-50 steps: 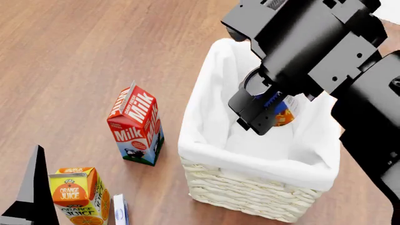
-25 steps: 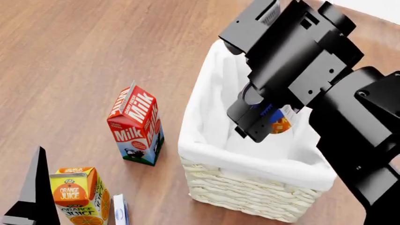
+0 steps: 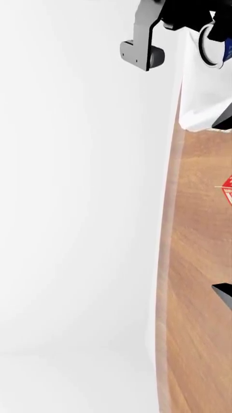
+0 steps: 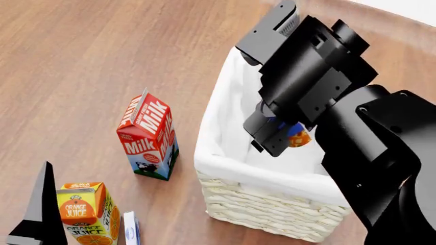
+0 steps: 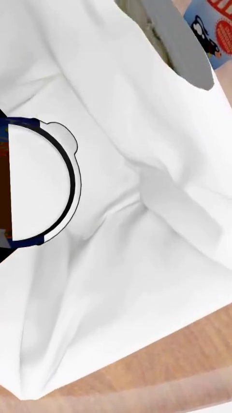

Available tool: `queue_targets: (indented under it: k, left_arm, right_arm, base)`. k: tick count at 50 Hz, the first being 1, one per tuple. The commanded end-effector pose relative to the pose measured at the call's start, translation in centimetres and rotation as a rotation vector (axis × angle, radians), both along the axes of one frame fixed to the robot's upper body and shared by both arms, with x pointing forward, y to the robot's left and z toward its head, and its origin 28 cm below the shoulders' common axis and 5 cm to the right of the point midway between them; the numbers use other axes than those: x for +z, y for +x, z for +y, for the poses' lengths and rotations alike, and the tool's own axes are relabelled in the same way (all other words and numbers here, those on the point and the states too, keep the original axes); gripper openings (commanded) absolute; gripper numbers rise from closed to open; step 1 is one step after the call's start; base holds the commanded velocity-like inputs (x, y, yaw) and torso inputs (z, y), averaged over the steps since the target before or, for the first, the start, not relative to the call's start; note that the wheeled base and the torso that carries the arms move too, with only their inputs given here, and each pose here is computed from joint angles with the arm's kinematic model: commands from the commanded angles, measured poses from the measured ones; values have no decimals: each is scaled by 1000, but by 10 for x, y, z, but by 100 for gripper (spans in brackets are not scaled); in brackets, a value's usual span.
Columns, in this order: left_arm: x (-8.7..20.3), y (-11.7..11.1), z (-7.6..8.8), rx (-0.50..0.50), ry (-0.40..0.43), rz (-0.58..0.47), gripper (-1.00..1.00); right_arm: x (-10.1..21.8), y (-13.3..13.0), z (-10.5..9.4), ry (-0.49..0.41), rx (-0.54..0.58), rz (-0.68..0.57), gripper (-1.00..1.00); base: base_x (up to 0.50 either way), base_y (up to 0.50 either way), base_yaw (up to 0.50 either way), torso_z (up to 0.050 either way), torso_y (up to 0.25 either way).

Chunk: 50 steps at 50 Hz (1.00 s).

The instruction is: Pick up the alphabet soup and the tomato sauce, and put them in the basket.

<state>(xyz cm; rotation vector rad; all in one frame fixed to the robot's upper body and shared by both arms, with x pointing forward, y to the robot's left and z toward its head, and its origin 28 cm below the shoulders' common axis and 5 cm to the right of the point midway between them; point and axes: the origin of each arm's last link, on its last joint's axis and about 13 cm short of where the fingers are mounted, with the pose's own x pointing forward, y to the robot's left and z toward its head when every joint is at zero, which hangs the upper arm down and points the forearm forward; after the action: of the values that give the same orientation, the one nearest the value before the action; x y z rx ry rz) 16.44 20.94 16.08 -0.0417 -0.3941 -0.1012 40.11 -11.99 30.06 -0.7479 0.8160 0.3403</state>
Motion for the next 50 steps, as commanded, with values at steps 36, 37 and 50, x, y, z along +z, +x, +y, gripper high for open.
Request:
queue_targets:
  k: [36,37,50]
  left_arm:
    - [-7,4,0,1,7,19,100]
    - [-7,4,-1,2,7,20,100]
    - [-9,5,-1,1,12,28,100]
  right_arm:
    - [-24,14,1,-11,-4,-5,-100]
    - [-25,15,2,-6,-5,-5,-100]
    - [-29,15,2,11,-5,-8,-100]
  base:
    - [0,0,0,0,1]
    - [0,0,0,0,0]
    - [0,0,0,0,0]
